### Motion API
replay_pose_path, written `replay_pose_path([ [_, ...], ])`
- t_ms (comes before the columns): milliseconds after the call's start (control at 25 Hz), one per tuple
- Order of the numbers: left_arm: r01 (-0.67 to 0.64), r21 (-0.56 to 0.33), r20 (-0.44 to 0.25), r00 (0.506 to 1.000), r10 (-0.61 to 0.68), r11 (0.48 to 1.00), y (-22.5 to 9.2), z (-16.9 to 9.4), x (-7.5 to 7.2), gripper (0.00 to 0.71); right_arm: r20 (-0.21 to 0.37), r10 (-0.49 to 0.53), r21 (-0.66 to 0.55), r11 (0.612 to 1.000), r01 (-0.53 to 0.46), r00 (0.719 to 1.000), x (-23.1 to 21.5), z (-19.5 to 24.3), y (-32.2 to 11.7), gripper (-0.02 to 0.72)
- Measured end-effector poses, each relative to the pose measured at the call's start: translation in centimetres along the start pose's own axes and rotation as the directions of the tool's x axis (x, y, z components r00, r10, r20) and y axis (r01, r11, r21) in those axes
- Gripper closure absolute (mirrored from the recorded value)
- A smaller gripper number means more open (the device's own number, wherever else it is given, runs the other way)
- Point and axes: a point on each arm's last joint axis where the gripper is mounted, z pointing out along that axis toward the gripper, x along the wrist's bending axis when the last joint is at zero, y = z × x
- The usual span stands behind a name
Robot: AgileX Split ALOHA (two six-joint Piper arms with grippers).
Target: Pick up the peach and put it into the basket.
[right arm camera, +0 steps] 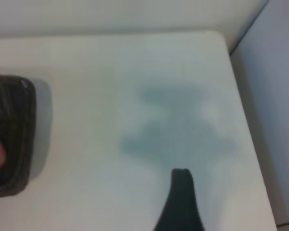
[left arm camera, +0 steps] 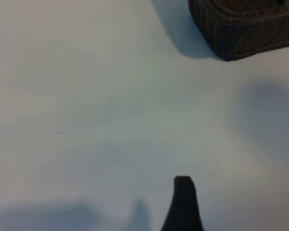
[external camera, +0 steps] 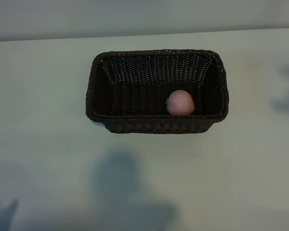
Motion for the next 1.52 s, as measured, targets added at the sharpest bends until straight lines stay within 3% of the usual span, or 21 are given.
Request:
replay_pose_path([
  [320, 0.000, 0.000, 0.000, 1.000, 0.000, 1.000, 0.0, 0.0, 0.0, 0.131, 0.001, 0.006, -0.146, 0.989, -0.006, 1.000, 0.1, -4.1, -7.8, 0.133],
  [800, 0.000, 0.000, 0.000, 1.000, 0.000, 1.000, 0.0, 0.0, 0.0, 0.131, 0.005, 0.005, -0.196, 0.981, -0.004, 1.000, 0.2, -1.8, -18.8, 0.133],
  [1000, 0.000, 0.000, 0.000, 1.000, 0.000, 1.000, 0.0, 0.0, 0.0, 0.131, -0.002, 0.012, -0.120, 0.993, -0.013, 1.000, 0.3, 0.2, -20.0, 0.133],
  [1520, 0.000, 0.000, 0.000, 1.000, 0.000, 1.000, 0.0, 0.0, 0.0, 0.131, -0.005, -0.017, -0.127, 0.992, 0.016, 1.000, 0.4, 0.4, -20.0, 0.139],
])
